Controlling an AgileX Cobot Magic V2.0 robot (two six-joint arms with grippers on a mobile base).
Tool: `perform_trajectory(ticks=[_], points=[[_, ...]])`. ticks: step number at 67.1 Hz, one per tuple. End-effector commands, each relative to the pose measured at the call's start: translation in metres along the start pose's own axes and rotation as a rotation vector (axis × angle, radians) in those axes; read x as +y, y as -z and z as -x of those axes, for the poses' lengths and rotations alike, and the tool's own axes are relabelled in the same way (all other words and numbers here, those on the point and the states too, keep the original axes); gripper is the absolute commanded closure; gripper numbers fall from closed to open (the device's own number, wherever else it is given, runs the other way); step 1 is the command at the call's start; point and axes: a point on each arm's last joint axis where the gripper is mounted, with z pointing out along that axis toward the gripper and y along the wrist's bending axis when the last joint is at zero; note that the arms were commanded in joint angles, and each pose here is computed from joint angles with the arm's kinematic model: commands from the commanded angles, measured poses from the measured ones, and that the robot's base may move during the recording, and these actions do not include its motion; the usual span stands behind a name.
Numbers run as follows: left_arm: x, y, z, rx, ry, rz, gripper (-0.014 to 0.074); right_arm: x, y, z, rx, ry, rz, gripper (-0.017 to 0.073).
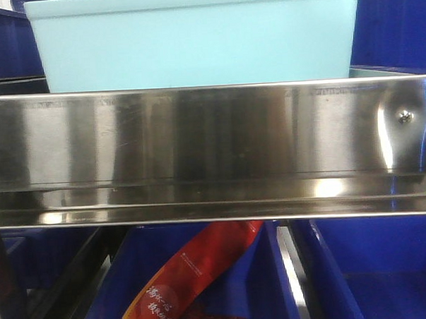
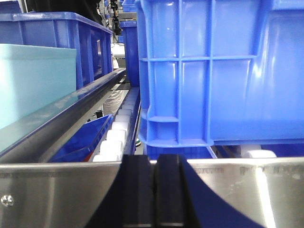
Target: Fetch blue bin and place on conveyor start
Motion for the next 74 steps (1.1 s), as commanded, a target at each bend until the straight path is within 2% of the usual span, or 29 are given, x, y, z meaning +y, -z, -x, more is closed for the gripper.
perform_trajectory(ticks=[1,35,43,54,60,65,74], points=[[0.000,0.000,0.003,-0.022,0.007,-0.005,0.0704,0.000,0.000,0.003,-0.028,0.001,-0.001,0.0721],[0.000,0.000,0.003,-0.024,0.007,-0.005,0.0704,0.000,0.000,0.003,-0.028,0.001,-0.001,0.0721],[-0.001,0.001,0.008,-0.080,0.003,-0.008,0.0704,0.000,0.000,0.004,-0.038,0.001,-0.001,0.0721],[-0.001,0.001,0.009,-0.090,0.003,-0.008,0.0704,0.000,0.001,0.009,-0.086,0.001,0.001,0.0721],[-0.001,0.001,0.013,-0.131,0.003,-0.010,0.0704,0.000,0.002,0.016,-0.167,0.001,0.004,0.0721],[-0.001,0.001,0.015,-0.153,0.003,-0.012,0.0704,0.001,0.003,0.021,-0.207,-0.021,0.007,0.0721],[-0.001,0.009,0.053,-0.178,-0.001,-0.008,0.0704,0.004,0.015,0.065,-0.207,-0.020,0.016,0.0721]])
